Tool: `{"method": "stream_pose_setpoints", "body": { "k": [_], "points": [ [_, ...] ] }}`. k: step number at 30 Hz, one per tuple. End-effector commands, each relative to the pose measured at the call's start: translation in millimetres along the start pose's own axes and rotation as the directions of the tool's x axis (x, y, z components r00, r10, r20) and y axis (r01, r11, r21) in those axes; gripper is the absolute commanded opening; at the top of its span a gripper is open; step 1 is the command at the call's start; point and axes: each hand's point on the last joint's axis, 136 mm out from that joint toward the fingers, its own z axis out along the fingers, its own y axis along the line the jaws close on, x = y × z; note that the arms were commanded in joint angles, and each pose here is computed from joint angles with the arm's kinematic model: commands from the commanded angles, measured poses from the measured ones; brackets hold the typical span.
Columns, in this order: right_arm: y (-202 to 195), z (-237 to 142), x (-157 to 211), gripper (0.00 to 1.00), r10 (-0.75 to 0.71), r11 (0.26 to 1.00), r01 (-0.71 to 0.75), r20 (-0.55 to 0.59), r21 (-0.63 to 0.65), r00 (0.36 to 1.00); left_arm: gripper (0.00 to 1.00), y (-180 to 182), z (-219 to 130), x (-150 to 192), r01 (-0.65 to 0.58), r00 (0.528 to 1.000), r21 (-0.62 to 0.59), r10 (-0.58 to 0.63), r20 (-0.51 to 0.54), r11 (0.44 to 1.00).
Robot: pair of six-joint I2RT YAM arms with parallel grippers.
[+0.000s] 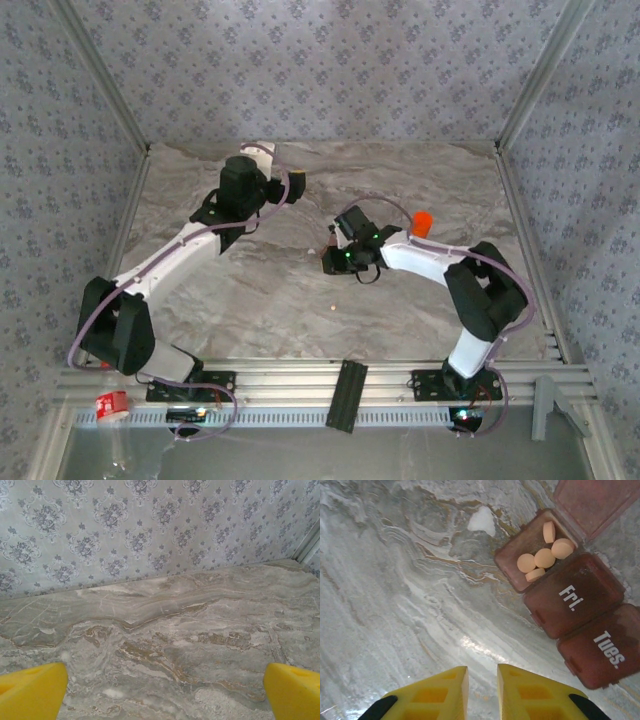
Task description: Sort the pills into containers
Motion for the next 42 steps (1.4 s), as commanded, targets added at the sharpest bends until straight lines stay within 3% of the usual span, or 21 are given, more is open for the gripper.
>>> {"method": "stream_pose_setpoints", "body": {
  "k": [1, 15, 24, 29, 34, 35, 37, 42],
  "points": [
    [-14, 13, 12, 0.21, 0.013, 1.0, -0.012, -0.036, 0.028, 0.999, 1.0, 3, 2, -7, 0.015, 1.0, -0.013, -0.015, 0.013, 1.0],
    [-53, 18, 5, 0.18, 0.076, 0.993, -0.074, -0.018, 0.088, 0.997, 1.0, 4, 5, -4, 0.021, 1.0, -0.012, -0.021, 0.008, 1.0],
    [-49, 1, -1, 0.18, 0.077, 0.996, -0.076, -0.009, 0.052, 0.997, 1.0, 0, 11, 6, 0.024, 0.999, 0.012, -0.024, -0.03, 1.0],
    [-42, -34, -18, 0.19, 0.087, 0.996, -0.088, 0.059, 0.023, 0.994, 1.0, 2, 22, 26, 0.032, 0.993, 0.016, -0.03, -0.115, 0.999],
    [-56, -37, -34, 0.2, 0.115, 0.991, -0.12, 0.08, 0.065, 0.99, 0.98, -2, 40, 56, 0.016, 0.965, 0.042, -0.005, -0.263, 0.999],
    [-59, -34, -36, 0.23, 0.122, 0.989, -0.128, 0.079, 0.078, 0.989, 0.98, -3, 43, 62, 0.009, 0.955, 0.048, 0.005, -0.296, 0.999],
    [-65, -29, -39, 0.42, 0.124, 0.986, -0.132, 0.08, 0.101, 0.989, 0.97, -3, 48, 75, 0.0, 0.933, 0.053, 0.019, -0.359, 0.999],
    [-76, -18, -39, 0.43, 0.131, 0.979, -0.141, 0.071, 0.146, 0.989, 0.97, -4, 55, 94, -0.009, 0.901, 0.065, 0.036, -0.432, 0.998]
  ]
}}
